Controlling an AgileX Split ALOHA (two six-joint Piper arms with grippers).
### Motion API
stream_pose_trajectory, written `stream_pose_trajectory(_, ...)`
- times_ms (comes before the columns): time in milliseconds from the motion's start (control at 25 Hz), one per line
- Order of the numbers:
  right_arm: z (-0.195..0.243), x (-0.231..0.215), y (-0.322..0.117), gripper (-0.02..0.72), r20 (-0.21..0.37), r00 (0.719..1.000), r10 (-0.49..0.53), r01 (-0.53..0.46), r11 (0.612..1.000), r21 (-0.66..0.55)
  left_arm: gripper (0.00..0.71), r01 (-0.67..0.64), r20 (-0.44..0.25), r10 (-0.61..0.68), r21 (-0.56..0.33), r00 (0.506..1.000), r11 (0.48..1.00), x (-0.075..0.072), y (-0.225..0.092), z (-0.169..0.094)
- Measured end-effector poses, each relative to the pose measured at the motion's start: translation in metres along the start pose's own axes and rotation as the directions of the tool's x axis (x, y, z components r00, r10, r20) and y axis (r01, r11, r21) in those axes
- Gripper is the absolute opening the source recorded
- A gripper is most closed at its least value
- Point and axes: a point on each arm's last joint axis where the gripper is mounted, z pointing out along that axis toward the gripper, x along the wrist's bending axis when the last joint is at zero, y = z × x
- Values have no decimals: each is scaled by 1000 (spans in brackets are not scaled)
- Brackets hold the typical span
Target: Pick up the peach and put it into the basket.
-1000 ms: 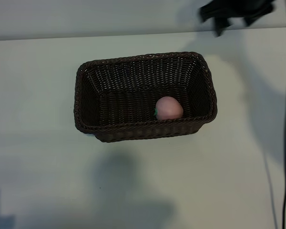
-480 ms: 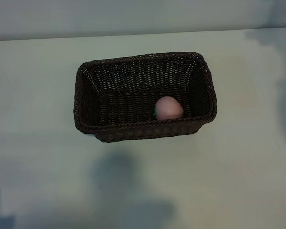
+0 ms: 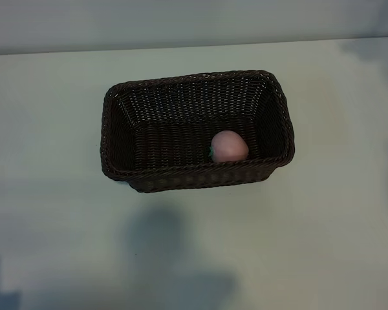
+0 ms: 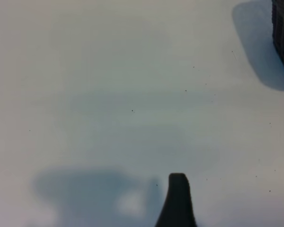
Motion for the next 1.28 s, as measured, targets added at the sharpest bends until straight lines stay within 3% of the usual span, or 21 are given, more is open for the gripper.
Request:
stream_pose_trajectory(280,-108,-4,-68,594,16,1000,5,-2,983,-185,594,3,0,-3,0,1000,1000,0,0,0)
stream_pose_trajectory(560,-169,-2,-174,593,-2,1000,18,-18,945,-328,594,2,0,-2,0,1000,1000,0,0,0)
stream_pose_trajectory(840,-182,4,-260,576,-50,998,36,-54,901,-431,594,2,0,-2,0,1000,1000,0,0,0)
stream_pose_trajectory(1120,-173,6,-319,575,-64,996,59,-84,858,-506,594,2,0,-2,0,1000,1000,0,0,0)
stream_pose_trajectory(1280,-165,7,-343,573,-67,996,57,-86,808,-583,594,2,0,-2,0,1000,1000,0,0,0)
